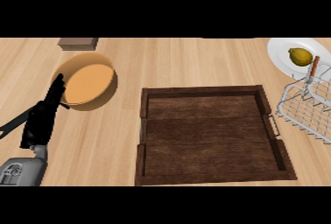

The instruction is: Pick the tomato from the tray and place it in the tiered basket

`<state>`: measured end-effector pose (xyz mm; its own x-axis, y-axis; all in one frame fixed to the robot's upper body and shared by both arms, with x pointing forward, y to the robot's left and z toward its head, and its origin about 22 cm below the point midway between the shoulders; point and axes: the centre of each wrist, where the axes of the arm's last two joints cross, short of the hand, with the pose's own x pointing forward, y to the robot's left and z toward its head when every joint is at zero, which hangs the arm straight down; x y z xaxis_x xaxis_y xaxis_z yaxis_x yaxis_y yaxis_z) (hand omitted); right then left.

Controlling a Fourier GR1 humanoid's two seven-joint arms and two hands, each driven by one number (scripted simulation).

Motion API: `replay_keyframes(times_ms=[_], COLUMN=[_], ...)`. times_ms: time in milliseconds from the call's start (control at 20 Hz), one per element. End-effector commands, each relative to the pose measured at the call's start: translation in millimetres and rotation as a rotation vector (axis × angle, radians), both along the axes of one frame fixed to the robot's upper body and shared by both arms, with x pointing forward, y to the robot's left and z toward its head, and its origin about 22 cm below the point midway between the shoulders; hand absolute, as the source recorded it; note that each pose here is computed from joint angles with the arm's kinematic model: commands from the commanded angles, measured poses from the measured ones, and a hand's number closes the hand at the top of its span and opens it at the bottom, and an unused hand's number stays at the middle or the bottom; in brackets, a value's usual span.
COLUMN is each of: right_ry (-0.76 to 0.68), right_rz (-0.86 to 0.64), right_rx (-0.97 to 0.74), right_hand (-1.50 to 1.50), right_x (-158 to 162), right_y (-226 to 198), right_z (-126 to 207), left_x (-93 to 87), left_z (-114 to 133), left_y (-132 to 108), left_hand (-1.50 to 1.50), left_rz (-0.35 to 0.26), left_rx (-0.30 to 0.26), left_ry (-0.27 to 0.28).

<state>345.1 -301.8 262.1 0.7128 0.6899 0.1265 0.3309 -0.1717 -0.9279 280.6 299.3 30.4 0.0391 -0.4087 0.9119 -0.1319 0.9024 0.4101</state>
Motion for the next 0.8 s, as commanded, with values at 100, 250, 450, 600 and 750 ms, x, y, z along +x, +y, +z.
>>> replay_keyframes(times_ms=[100,250,450,600,750], right_ry=[0.041,0.033,0.064,-0.045,0.030], right_rz=[0.053,0.072,0.087,0.011,0.002], right_rx=[0.073,0.157,0.230,0.498,0.467], right_hand=[1.50,1.50,1.50,1.50,-1.50], right_x=[-13.3,-19.1,-23.6,-21.2,-21.7], right_y=[-37.7,-41.5,-62.2,-63.3,-58.2], right_z=[-7.0,-18.6,-36.1,-61.2,-51.2], left_x=[-11.0,2.7,-2.1,-1.2,-1.2], left_z=[-16.4,-12.4,-3.4,9.7,9.1], left_y=[3.1,-0.5,3.2,-0.2,-4.3], left_hand=[0.00,0.00,0.00,0.00,0.00], left_rz=[0.001,0.010,-0.007,-0.007,-0.009], left_rx=[0.007,0.010,-0.002,0.010,0.002], left_ry=[-0.019,0.013,0.011,0.006,-0.017])
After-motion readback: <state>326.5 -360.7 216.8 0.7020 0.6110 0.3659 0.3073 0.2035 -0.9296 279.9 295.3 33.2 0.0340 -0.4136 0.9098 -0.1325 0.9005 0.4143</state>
